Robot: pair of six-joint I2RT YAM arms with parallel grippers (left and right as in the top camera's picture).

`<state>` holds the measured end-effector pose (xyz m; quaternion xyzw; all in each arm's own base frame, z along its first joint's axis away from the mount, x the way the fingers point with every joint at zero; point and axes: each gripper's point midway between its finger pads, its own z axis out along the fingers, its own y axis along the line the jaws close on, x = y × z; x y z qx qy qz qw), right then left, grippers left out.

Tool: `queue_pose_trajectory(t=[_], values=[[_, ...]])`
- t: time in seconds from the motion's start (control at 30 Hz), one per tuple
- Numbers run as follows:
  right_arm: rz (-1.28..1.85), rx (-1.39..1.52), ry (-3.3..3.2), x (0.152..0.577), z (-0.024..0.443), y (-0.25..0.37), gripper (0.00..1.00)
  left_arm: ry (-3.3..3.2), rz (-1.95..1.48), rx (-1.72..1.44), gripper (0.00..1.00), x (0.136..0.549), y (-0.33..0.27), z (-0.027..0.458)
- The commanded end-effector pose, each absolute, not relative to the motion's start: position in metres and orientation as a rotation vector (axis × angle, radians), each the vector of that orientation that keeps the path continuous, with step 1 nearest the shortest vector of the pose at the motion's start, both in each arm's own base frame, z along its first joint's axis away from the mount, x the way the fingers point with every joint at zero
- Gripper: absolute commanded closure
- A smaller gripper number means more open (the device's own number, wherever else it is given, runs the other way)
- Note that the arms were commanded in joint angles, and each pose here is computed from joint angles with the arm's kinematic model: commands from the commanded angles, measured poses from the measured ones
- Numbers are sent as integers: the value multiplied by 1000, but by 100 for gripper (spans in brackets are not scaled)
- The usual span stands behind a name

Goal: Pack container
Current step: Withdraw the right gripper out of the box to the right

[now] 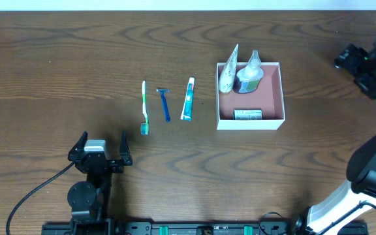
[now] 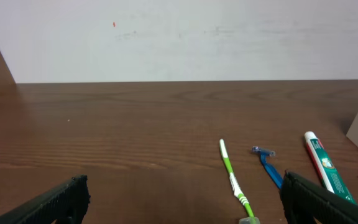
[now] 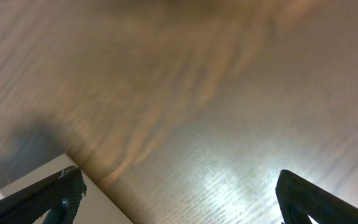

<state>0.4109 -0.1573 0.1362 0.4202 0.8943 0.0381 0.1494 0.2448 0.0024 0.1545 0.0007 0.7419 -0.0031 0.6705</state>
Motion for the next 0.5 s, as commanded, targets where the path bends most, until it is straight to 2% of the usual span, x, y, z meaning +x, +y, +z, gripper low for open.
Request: queue_pose_trajectory(t=[0.0,0.13,0.47], values=[[208,1526,2472,395,119,-161,1,1714,-13,16,2,244,1,139],[213,1664,2411,386,111,-168,1,1714,-13,16,2,244,1,139],[204,1585,2469,391,110,-154,1,1714,-13,16,2,244,1,139]])
